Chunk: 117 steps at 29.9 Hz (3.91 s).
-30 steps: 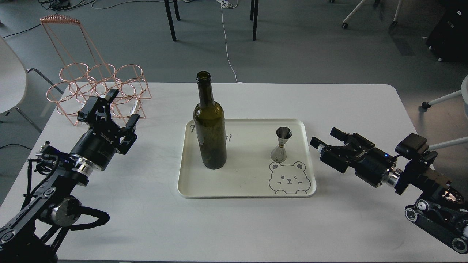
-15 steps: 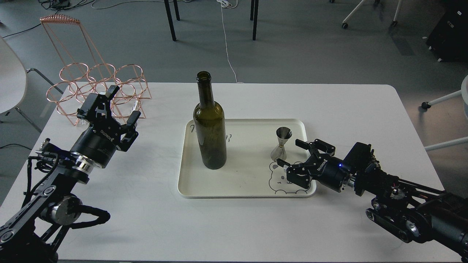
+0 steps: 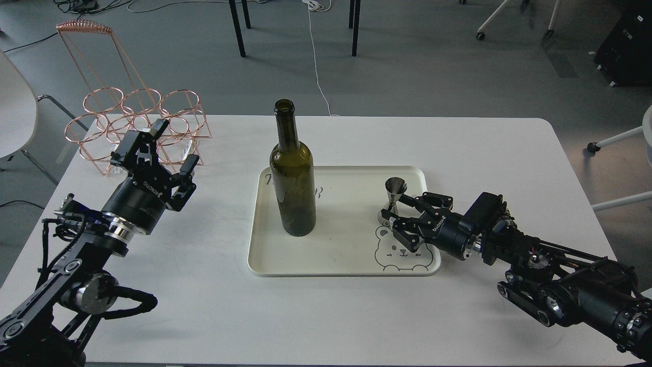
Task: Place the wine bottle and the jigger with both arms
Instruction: 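Grasp the metal jigger with the right gripper, then lift the jigger and carry it off the tray with the right gripper, then set the jigger down on the table beside the tray, release it, then raise the right gripper and swing the left gripper toward the bottle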
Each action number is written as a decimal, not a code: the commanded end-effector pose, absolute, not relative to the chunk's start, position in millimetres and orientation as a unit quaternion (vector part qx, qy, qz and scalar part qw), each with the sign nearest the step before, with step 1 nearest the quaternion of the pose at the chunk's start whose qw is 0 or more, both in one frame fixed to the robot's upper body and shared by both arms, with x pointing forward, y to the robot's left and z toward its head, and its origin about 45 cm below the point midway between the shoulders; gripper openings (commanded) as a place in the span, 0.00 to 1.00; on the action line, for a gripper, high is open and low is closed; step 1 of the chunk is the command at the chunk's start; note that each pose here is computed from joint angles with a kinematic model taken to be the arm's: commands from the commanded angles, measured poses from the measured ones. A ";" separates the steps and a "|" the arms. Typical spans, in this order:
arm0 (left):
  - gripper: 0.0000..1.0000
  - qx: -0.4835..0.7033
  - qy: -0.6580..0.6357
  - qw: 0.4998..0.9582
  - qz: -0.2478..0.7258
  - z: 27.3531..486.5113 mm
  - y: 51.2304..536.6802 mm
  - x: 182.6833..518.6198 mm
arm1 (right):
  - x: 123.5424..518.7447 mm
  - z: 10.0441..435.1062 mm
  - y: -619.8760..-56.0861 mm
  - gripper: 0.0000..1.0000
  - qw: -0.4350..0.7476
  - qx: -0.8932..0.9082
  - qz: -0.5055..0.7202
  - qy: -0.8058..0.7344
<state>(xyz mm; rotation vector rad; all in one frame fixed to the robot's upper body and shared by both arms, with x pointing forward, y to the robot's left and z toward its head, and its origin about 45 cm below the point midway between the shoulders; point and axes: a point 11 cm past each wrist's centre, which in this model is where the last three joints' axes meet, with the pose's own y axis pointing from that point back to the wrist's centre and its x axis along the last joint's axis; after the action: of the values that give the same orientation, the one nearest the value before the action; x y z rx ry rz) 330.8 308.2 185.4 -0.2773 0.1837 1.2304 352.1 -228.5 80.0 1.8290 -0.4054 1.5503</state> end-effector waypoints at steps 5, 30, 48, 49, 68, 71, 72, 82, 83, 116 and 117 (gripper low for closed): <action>0.98 -0.133 0.086 0.805 0.572 186.3 305.5 330.7 | 354.9 81.0 -221.9 0.41 0.344 0.706 0.599 -0.158; 0.98 -0.137 0.078 0.810 0.565 194.3 302.1 331.6 | 380.5 121.2 -236.5 0.13 0.332 0.684 0.617 -0.204; 0.98 -0.139 0.078 0.810 0.564 194.8 300.5 332.3 | 360.9 114.0 -385.8 0.13 0.439 0.656 0.488 -0.373; 0.98 -0.139 0.079 0.811 0.563 194.4 299.7 332.2 | 357.0 110.0 -387.5 0.13 0.442 0.657 0.483 -0.373; 0.98 -0.140 0.080 0.811 0.563 194.0 299.3 331.7 | 340.5 89.0 -394.2 0.49 0.466 0.664 0.467 -0.353; 0.98 -0.140 0.080 0.811 0.563 194.0 299.3 331.7 | 339.0 89.3 -395.5 0.69 0.466 0.664 0.467 -0.351; 0.98 -0.140 0.079 0.811 0.562 194.4 299.0 331.7 | 338.6 89.4 -394.4 0.76 0.465 0.666 0.467 -0.350; 0.98 -0.140 0.083 0.811 0.562 191.9 298.1 330.4 | 305.0 102.6 -434.9 0.93 0.494 0.665 0.473 -0.299; 0.98 -0.141 0.083 0.811 0.562 192.3 297.8 330.4 | 297.7 101.1 -439.2 0.93 0.497 0.667 0.468 -0.297; 0.98 -0.141 0.003 0.805 0.576 217.5 335.0 328.9 | 372.5 203.3 -243.1 0.99 -0.052 0.779 -0.120 -0.614; 0.98 -0.127 -0.008 0.809 0.574 219.5 339.2 328.1 | 374.7 193.8 -243.6 0.99 -0.056 0.776 -0.137 -0.613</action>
<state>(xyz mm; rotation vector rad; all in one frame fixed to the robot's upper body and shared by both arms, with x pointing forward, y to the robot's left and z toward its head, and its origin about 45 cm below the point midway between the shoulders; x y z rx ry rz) 330.6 327.4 213.6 -0.3274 0.0378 1.2310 366.5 -247.2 220.5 2.5353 -1.9660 -0.2371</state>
